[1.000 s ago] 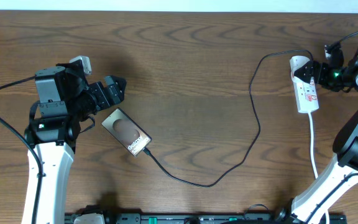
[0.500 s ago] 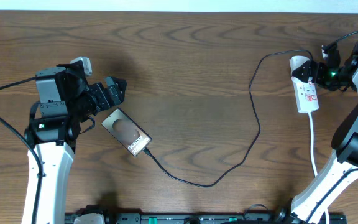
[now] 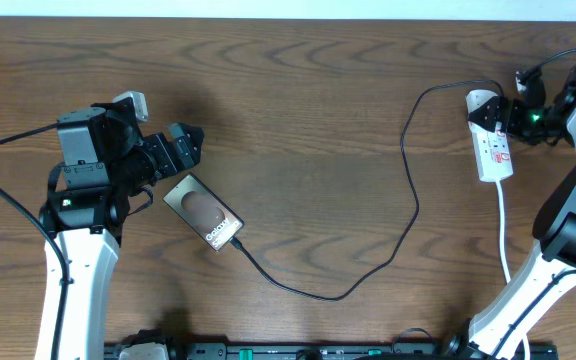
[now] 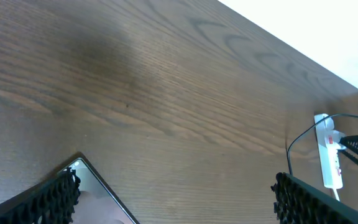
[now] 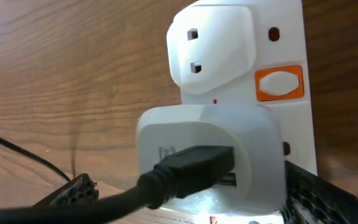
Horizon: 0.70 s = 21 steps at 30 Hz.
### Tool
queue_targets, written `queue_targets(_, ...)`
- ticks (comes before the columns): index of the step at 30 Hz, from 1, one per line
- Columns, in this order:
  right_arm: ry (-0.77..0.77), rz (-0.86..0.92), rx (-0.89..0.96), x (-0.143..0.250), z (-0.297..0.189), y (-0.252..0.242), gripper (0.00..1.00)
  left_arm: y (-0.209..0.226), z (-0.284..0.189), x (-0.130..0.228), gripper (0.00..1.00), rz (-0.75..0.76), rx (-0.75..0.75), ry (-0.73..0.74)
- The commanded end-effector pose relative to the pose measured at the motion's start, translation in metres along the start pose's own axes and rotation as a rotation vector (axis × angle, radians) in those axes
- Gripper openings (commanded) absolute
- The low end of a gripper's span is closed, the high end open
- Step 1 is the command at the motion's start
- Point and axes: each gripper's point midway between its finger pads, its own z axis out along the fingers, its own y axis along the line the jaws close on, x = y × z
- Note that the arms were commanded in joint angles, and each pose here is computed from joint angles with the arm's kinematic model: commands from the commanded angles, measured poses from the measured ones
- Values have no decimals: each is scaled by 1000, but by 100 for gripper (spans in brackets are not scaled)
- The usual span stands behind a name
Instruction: Plug charger to phone and switch on socket
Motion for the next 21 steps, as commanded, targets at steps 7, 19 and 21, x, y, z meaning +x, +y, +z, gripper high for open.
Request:
queue_targets(7,135,103,-71,39,37,9,85,-2,-2,-6,98,30,-8,-11)
queue_targets(19,101,102,53,17,22,-9,83,0,-2,-2,98,42,-13,3)
queue_targets(21,99,101,49,15,19,-8,84,0,-2,-2,98,42,-13,3)
